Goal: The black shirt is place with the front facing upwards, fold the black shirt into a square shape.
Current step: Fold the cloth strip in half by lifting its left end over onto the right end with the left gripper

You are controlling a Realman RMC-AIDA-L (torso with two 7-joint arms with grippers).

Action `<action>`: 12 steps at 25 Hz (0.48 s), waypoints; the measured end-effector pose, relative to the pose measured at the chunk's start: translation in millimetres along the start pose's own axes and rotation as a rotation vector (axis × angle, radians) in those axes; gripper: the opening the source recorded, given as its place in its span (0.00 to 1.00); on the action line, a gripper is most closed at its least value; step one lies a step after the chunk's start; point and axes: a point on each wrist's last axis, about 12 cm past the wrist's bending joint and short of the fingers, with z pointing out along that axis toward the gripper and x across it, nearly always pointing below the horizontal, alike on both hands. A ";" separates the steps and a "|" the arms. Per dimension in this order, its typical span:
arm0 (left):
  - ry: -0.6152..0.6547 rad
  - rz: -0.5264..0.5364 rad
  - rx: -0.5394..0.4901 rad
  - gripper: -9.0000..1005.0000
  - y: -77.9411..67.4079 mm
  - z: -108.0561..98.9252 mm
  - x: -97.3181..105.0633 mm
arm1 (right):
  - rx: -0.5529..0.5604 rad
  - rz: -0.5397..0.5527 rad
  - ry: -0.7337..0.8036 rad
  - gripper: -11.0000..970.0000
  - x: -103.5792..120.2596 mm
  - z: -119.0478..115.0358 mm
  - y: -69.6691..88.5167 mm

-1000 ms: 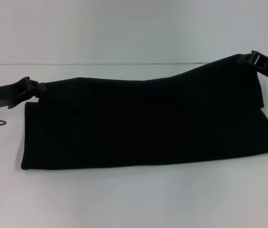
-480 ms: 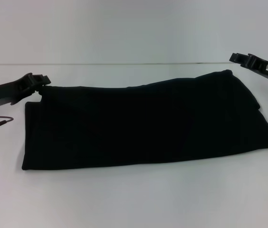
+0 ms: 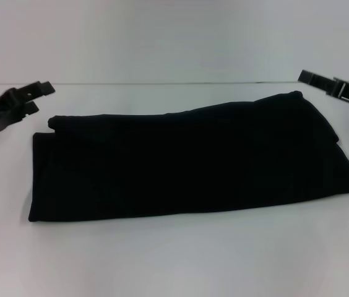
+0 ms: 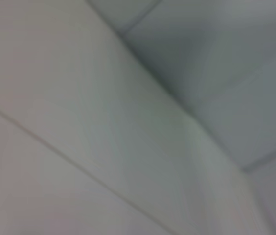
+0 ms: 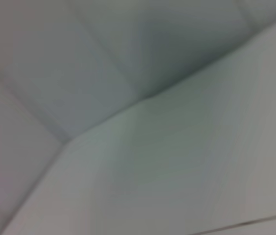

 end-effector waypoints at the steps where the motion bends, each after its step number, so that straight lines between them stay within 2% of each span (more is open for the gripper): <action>1: 0.000 0.000 0.000 0.72 0.0 0.0 0.0 | -0.049 -0.044 0.008 0.67 3.0 -6.2 1.8; 4: 0.059 -0.026 0.104 0.77 -3.2 -22.9 -0.7 | -0.173 -0.152 0.015 0.70 12.3 -23.5 7.0; 7: 0.154 -0.073 0.168 0.81 -5.5 -43.3 2.3 | -0.289 -0.296 0.019 0.73 22.6 -39.8 13.4; 10: 0.242 -0.128 0.162 0.86 -1.5 -59.9 7.9 | -0.383 -0.433 0.033 0.77 36.2 -50.3 20.0; 12: 0.290 -0.172 0.119 0.90 3.8 -69.7 12.4 | -0.421 -0.494 0.046 0.79 45.2 -53.2 23.3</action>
